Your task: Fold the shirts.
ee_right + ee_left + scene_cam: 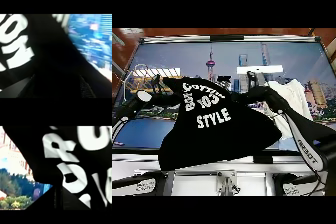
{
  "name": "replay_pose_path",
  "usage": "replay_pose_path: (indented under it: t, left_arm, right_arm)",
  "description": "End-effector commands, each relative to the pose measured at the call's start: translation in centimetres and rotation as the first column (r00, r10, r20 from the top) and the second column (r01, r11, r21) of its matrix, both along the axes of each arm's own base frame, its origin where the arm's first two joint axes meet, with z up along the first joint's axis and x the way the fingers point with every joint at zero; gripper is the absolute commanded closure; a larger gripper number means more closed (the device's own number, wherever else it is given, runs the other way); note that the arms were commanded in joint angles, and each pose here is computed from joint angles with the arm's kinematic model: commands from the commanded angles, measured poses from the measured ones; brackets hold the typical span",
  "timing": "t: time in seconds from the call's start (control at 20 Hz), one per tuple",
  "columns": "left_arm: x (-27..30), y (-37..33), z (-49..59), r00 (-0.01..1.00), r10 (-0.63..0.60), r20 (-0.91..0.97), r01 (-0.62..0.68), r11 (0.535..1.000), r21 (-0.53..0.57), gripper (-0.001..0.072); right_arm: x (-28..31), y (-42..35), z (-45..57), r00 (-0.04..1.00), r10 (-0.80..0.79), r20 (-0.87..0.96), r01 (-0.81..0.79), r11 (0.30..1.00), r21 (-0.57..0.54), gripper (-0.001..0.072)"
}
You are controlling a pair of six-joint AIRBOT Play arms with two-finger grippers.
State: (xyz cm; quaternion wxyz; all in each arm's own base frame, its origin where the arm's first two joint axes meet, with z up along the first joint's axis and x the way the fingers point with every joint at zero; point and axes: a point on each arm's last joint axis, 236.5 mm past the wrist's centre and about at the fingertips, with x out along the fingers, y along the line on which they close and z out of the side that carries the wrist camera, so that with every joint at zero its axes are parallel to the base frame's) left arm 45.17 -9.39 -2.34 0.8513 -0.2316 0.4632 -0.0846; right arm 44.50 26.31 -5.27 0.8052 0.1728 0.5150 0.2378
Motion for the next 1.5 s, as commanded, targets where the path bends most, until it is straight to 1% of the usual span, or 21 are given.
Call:
replay_pose_path:
  t: [0.0,0.05,0.1,0.15,0.2,0.25,0.4,0.55,0.75,1.0,1.2,1.25,1.3,1.35,1.4,1.45]
  left_arm:
    - [1.3,0.2,4.0,0.994,-0.008,0.107,0.006,1.0,0.015,0.0648]
    - [1.6,0.2,5.0,0.991,-0.02,0.135,0.017,1.0,0.025,0.0648]
    - [1.9,0.2,5.9,0.987,-0.028,0.159,0.023,0.999,0.031,0.0648]
    - [2.2,0.2,6.9,0.983,-0.028,0.18,0.023,0.999,0.031,0.0647]
    - [2.4,0.2,7.9,0.979,-0.033,0.203,0.027,0.999,0.036,0.0648]
    - [2.7,0.1,8.9,0.973,-0.042,0.229,0.033,0.999,0.043,0.0648]
    - [3.3,0.1,12.5,0.948,-0.069,0.312,0.049,0.996,0.07,0.0648]
    - [3.5,0.1,17.0,0.91,-0.088,0.405,0.055,0.994,0.092,0.0648]
    - [2.7,-0.1,24.4,0.835,-0.115,0.539,0.059,0.991,0.12,0.0648]
    - [-0.1,0.0,35.8,0.686,-0.11,0.719,0.031,0.992,0.123,0.0648]
    - [-4.8,-0.2,43.4,0.562,-0.12,0.818,0.024,0.991,0.129,0.0648]
    - [-6.2,-0.5,44.5,0.547,-0.135,0.826,0.036,0.99,0.138,0.0648]
    - [-7.6,-0.9,44.7,0.551,-0.16,0.819,0.059,0.987,0.153,0.0648]
    - [-8.7,-1.6,43.8,0.577,-0.199,0.792,0.099,0.98,0.174,0.0648]
    - [-9.7,-2.5,41.9,0.624,-0.257,0.738,0.16,0.966,0.201,0.0648]
    - [-10.4,-3.2,39.3,0.676,-0.313,0.668,0.224,0.95,0.219,0.0649]
  right_arm:
    - [-0.9,4.0,-1.3,0.993,0.12,0.008,-0.12,0.993,-0.016,0.0055]
    - [-1.2,4.8,-1.5,0.988,0.154,0.023,-0.154,0.988,-0.027,0.0056]
    - [-1.3,5.3,-1.4,0.982,0.185,0.045,-0.183,0.982,-0.046,0.0105]
    - [-1.2,5.4,-1.2,0.978,0.201,0.059,-0.198,0.978,-0.062,0.0283]
    - [-0.8,5.4,-0.7,0.974,0.212,0.078,-0.206,0.975,-0.078,0.0524]
    - [-0.1,5.5,0.2,0.971,0.214,0.104,-0.206,0.975,-0.082,0.0631]
    - [2.7,5.4,4.0,0.951,0.221,0.216,-0.202,0.973,-0.109,0.0633]
    - [5.3,5.1,10.2,0.902,0.229,0.365,-0.187,0.971,-0.147,0.0633]
    - [6.3,4.1,19.6,0.821,0.203,0.534,-0.149,0.978,-0.144,0.0633]
    - [3.8,2.4,30.0,0.711,0.16,0.685,-0.116,0.987,-0.111,0.0634]
    - [-0.3,0.6,38.0,0.636,0.091,0.767,-0.099,0.994,-0.036,0.0633]
    - [-1.8,0.0,39.6,0.63,0.078,0.773,-0.099,0.995,-0.02,0.0634]
    - [-3.3,-0.7,40.4,0.647,0.072,0.759,-0.097,0.995,-0.012,0.0633]
    - [-4.7,-1.5,40.1,0.689,0.069,0.721,-0.086,0.996,-0.013,0.0633]
    - [-6.1,-2.3,38.7,0.75,0.082,0.656,-0.075,0.996,-0.039,0.0633]
    - [-7.6,-3.3,35.8,0.821,0.127,0.557,-0.07,0.99,-0.123,0.0633]
